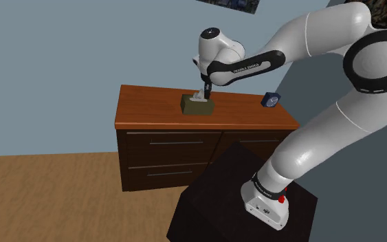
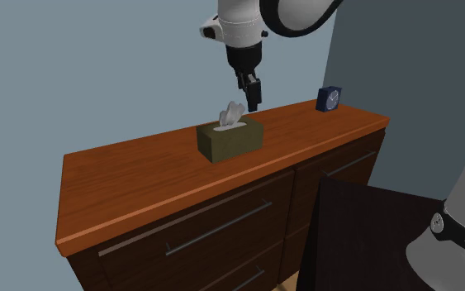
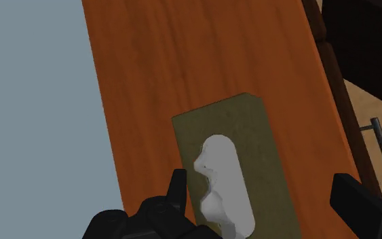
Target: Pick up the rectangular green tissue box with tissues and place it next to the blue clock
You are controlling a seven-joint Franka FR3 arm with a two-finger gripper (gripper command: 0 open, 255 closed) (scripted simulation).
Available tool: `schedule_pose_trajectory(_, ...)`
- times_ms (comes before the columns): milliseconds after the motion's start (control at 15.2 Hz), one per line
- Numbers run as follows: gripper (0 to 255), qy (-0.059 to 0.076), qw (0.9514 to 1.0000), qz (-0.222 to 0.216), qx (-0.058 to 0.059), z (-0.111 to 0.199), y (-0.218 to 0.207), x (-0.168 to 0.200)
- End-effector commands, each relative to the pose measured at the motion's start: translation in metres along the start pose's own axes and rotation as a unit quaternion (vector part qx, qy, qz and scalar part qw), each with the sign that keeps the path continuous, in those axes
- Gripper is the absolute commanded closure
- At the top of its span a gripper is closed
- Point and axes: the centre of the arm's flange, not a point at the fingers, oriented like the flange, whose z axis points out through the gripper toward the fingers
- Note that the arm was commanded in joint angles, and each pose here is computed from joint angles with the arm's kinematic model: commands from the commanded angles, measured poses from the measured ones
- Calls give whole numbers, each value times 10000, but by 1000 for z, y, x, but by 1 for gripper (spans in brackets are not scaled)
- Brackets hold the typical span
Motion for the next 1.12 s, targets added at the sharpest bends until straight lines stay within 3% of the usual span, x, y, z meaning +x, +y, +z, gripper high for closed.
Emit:
schedule_pose_trajectory(0,0,-85,9993,-245,-263,17,7,14)
schedule_pose_trajectory(132,0,-163,9977,-442,-484,32,16,25)
schedule_pose_trajectory(660,0,-163,9977,-442,-484,72,20,24)
schedule_pose_trajectory(1056,0,-163,9977,-442,-484,72,20,24)
